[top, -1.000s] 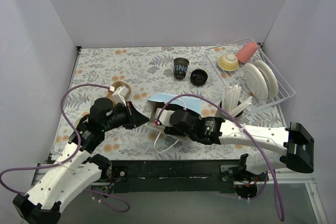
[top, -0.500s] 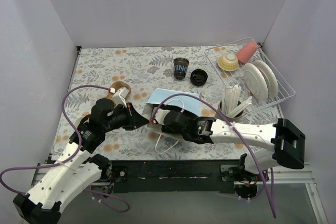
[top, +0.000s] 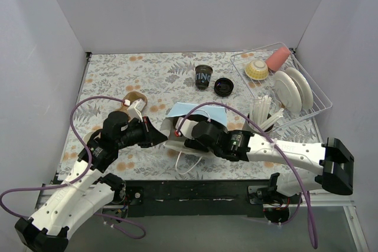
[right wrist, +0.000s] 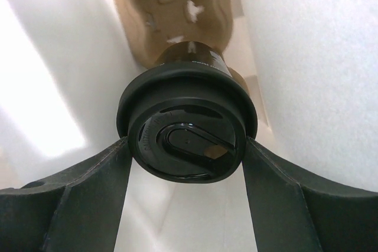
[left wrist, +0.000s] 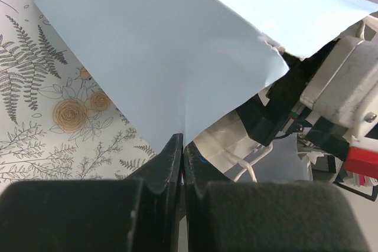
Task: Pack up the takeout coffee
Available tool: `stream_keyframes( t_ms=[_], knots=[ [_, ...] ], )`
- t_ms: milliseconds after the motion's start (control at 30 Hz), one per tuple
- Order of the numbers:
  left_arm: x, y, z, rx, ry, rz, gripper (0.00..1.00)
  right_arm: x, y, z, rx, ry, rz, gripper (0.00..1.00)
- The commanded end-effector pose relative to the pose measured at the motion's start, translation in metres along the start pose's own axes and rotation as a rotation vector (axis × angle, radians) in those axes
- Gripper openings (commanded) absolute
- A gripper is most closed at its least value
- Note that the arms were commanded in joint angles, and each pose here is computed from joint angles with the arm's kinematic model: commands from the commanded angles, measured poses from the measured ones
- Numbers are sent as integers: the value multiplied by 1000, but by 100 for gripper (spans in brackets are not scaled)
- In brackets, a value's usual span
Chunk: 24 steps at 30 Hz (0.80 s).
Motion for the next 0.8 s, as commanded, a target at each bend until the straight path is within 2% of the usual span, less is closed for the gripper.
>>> stream_keyframes(
  t_ms=[0,200,367,767],
  knots=[
    [1,-4,-3,24,12,23,0,-4,7,-3,-72,-60,16,39],
    [0,-6,-4,27,17,16,0,-7,13,15,-65,-27,-35,39],
    [1,-6,-6,25,22,13,0,7,13,28,11,113,-55,38],
    [0,-7,-7,12,16,4,0,-1,-13,20,193,110,-10,38]
  ],
)
Point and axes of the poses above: each gripper's point midway between its finger pads, its own z axis out along the fingers, its own y axis along the line the jaws close on, x = y × z, the point moved 6 cm from there along -z, back along the fingers, and after that the axes turned 3 degrees about -z, right-handed, at the moved point
